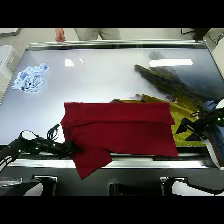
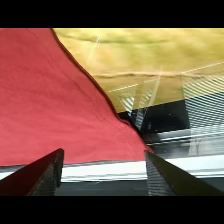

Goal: Fold the clothes and pants, and hang the long-sleeved shirts on hangers.

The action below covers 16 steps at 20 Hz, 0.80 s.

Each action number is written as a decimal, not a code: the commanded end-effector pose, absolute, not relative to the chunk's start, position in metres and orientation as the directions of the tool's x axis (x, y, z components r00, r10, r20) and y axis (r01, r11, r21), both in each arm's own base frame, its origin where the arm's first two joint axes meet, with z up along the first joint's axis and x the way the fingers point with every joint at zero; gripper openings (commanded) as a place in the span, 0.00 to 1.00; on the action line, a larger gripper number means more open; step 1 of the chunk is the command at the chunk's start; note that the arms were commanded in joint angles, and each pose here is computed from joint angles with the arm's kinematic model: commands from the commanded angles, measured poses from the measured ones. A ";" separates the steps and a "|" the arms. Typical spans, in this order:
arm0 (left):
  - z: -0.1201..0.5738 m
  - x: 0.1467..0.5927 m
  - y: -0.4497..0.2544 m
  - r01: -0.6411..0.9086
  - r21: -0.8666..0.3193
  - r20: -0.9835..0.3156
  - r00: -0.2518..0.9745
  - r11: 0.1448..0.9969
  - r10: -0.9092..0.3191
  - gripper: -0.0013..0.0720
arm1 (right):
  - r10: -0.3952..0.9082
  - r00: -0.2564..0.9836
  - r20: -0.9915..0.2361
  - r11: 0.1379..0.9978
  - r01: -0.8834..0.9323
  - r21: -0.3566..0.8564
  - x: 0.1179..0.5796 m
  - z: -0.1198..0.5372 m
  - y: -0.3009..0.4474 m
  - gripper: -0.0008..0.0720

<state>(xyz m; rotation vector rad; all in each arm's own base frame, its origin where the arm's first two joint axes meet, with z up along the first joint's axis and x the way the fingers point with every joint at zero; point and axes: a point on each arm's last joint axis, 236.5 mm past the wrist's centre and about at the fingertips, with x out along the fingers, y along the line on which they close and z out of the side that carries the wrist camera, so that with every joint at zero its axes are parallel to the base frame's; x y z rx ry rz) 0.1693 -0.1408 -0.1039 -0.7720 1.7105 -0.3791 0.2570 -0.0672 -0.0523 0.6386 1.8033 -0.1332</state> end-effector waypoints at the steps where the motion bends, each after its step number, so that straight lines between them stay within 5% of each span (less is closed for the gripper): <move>1: -0.109 0.169 -0.135 -0.265 -0.594 -0.757 -0.134 0.759 -0.639 0.66 | 0.360 -0.200 -0.911 0.844 0.485 0.228 0.255 -0.052 -0.066 0.78; 7: -0.074 0.185 -0.083 -0.243 -0.560 -0.784 -0.154 0.792 -0.602 0.76 | 0.364 -0.205 -0.909 0.845 0.483 0.229 0.253 -0.051 -0.065 0.78; 12: -0.090 0.149 -0.107 -0.262 -0.563 -0.751 -0.233 0.784 -0.618 0.76 | 0.359 -0.195 -0.913 0.845 0.483 0.229 0.256 -0.052 -0.066 0.77; 16: -0.107 0.156 -0.129 -0.263 -0.575 -0.763 -0.169 0.775 -0.624 0.76 | 0.362 -0.202 -0.910 0.845 0.483 0.229 0.254 -0.052 -0.065 0.77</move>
